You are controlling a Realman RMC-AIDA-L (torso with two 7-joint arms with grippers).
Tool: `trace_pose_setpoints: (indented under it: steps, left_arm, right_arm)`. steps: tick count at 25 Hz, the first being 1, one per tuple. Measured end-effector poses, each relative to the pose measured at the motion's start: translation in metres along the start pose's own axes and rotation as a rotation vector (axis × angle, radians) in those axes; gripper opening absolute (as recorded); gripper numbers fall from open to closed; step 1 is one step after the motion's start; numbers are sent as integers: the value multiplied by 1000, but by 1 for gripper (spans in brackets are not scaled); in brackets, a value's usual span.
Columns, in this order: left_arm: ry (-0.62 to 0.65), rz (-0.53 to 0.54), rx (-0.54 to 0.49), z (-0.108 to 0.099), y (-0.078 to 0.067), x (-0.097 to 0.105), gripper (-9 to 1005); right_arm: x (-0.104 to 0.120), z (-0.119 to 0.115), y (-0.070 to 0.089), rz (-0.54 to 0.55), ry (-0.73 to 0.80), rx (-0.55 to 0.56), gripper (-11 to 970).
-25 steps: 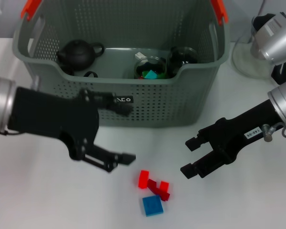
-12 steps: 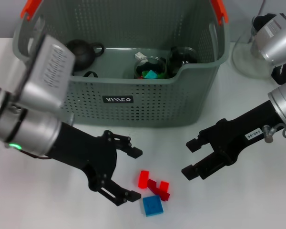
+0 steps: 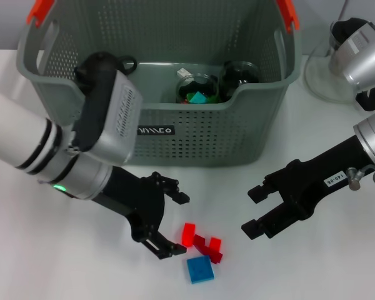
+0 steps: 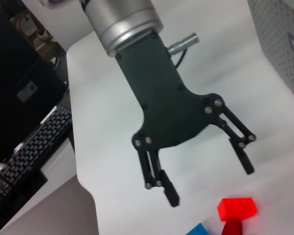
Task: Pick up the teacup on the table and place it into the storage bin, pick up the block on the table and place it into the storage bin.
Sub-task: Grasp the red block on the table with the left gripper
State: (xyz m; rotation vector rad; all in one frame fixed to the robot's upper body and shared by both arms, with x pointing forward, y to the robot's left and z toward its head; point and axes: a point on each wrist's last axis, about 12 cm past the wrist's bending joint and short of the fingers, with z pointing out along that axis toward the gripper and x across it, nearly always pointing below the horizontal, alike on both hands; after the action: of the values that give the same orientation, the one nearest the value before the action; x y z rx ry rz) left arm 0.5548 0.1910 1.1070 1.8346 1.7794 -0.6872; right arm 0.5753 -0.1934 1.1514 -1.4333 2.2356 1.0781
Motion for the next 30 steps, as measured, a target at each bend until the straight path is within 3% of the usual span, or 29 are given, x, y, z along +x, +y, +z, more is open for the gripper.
trace_pose_setpoints:
  steps: [7,12,30]
  left_arm:
    - [57,48,-27,15,6,-2,950]
    - [64,49,-21,20,6,-2,879]
    - [87,85,-21,31,6,-2,884]
  right_arm:
    - [1,2,0,9,-4,-6,939]
    - [1,3,0,10,-7,-4,938]
    - [-1,4,-2,7,-14,6,939]
